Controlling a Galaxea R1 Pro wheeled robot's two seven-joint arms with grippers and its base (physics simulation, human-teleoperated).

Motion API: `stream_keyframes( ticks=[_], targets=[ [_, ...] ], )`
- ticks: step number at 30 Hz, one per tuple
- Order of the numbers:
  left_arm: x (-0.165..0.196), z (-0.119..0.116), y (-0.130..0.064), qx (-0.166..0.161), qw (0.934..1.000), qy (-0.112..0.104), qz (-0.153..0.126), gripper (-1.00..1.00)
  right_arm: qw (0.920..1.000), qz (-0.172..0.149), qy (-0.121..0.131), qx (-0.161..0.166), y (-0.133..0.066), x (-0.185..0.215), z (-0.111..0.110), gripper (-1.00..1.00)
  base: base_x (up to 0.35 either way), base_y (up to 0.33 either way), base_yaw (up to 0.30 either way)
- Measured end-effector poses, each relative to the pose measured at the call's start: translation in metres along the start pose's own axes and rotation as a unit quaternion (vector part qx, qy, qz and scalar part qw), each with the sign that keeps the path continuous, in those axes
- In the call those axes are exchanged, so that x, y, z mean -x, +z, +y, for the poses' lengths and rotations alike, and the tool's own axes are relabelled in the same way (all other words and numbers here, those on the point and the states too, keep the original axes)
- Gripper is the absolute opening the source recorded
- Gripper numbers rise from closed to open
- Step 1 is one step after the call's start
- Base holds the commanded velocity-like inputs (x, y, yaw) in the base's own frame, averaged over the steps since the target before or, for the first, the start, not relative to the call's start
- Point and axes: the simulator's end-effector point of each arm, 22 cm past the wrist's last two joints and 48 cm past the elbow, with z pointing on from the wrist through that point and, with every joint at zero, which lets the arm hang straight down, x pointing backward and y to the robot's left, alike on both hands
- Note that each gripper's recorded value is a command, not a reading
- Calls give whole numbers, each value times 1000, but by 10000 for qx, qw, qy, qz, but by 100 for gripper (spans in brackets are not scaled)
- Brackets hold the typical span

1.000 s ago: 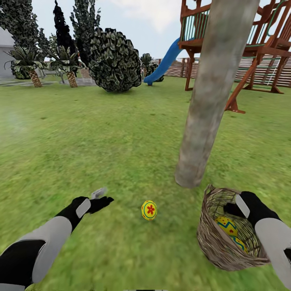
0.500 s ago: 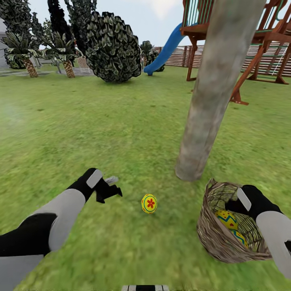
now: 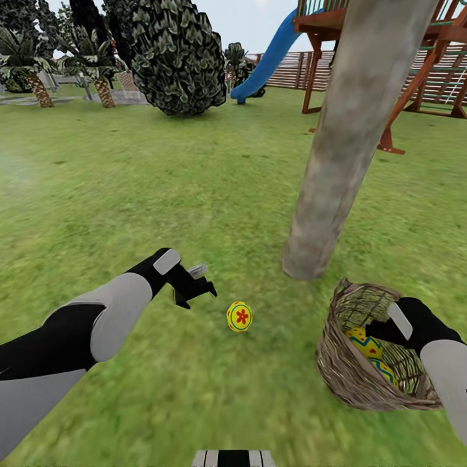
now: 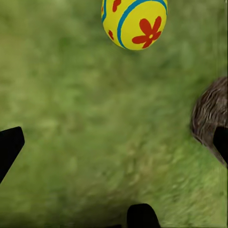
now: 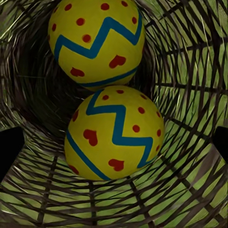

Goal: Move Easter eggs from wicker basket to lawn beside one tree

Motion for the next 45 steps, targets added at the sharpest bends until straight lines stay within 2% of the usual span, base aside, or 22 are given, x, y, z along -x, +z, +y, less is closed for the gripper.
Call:
stream_keyframes(
  ticks=[2, 3, 7, 9, 16, 26, 45],
  targets=[
    [-1, -10, 5, -257, 9997, 1, 38, 100, 10000, 31, -9, -12, 5, -2, 0, 100, 0, 0, 0],
    [-1, -21, 7, -502, 9987, 1, 53, 100, 10000, 44, -11, -21, 7, -3, -1, 100, 0, 0, 0],
    [1, -50, 12, -1242, 9922, -17, 35, 100, 9999, 105, -23, -62, 15, -7, -2, 100, 0, 0, 0],
    [7, -55, 15, -1397, 9902, -23, -78, 100, 9999, 116, -31, -76, 19, -8, -2, 100, 0, 0, 0],
    [11, -47, 33, -1368, 9905, -54, -113, 100, 9997, 188, -58, -124, 33, -13, -1, 100, 0, 0, 0],
    [9, -31, 58, -1291, 9915, -156, 24, 100, 9991, 356, -111, -196, 54, -25, 0, 100, 0, 0, 0],
    [13, -24, 57, -1239, 9921, -176, -12, 100, 9993, 338, -106, -93, 54, -24, 4, 100, 0, 0, 0]
  ],
)
